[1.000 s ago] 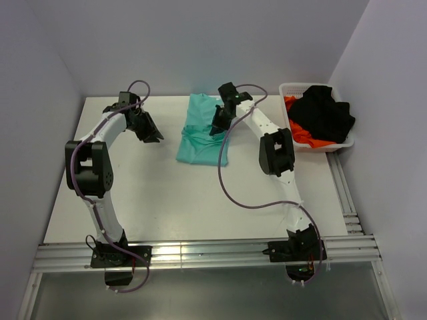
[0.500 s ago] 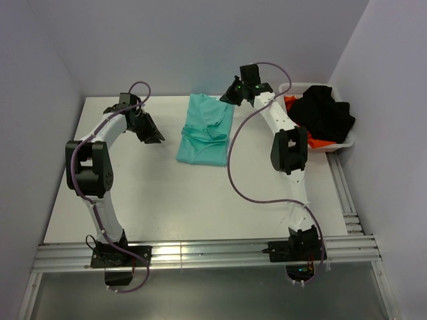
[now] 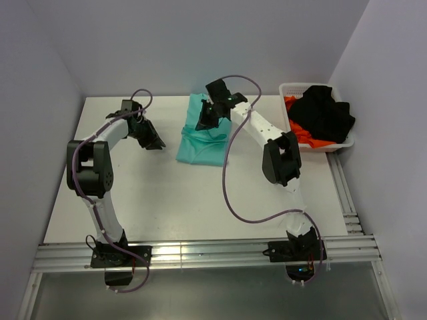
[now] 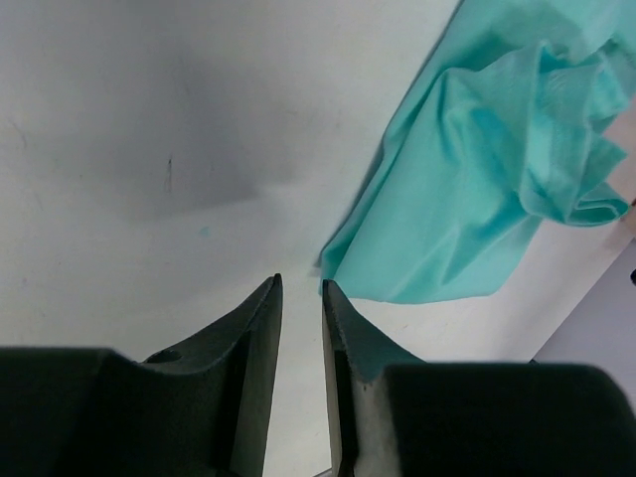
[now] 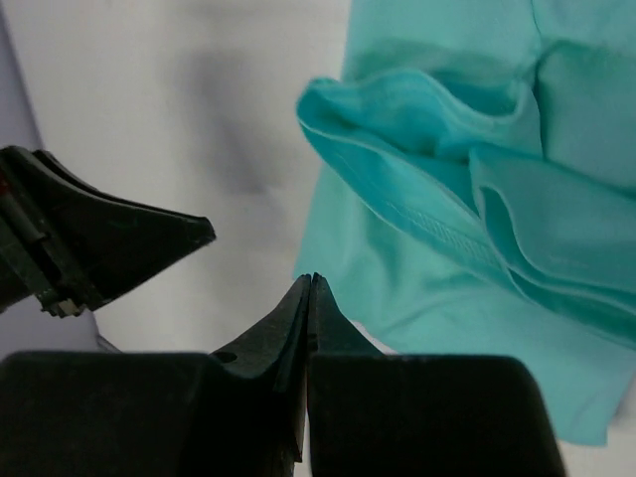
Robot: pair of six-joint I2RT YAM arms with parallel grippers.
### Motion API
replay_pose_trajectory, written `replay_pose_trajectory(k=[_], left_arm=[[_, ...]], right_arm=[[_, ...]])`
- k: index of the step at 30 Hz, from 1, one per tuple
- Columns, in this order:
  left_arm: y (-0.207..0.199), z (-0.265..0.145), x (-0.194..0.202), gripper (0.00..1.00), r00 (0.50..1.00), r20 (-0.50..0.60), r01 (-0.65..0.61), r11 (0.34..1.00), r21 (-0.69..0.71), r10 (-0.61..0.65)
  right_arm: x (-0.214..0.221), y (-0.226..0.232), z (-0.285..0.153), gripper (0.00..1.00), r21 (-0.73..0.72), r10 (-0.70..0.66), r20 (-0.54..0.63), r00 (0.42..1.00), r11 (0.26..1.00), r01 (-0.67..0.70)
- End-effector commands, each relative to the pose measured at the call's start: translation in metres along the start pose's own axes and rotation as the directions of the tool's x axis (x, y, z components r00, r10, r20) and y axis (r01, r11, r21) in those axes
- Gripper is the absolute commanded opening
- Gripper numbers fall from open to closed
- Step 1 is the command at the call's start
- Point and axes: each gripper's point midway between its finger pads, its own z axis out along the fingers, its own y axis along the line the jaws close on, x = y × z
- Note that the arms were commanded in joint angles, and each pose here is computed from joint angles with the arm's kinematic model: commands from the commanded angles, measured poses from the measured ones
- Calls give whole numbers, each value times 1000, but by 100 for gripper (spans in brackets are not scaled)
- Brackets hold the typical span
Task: Fold and stack the t-shirts
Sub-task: Fold the folded rectangular tshirt in 1/3 of the way
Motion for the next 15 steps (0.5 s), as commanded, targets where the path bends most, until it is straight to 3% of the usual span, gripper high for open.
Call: replay_pose_trajectory(k=[1,8,15], left_arm=[[-15,-16,0,29,998,49,-35,998,47,33],[-5,-13,14,28,999,38,-16,999,47,14],[-1,-12,19,28,999,41,-10,999,44,8]], right_arm=[[5,-32,-11,0,145,0,-17,1000,989,3],[41,-76,2,0,332,-1,-79,997,943,27],[48,-91,5,0,389,6,-91,996,921,30]])
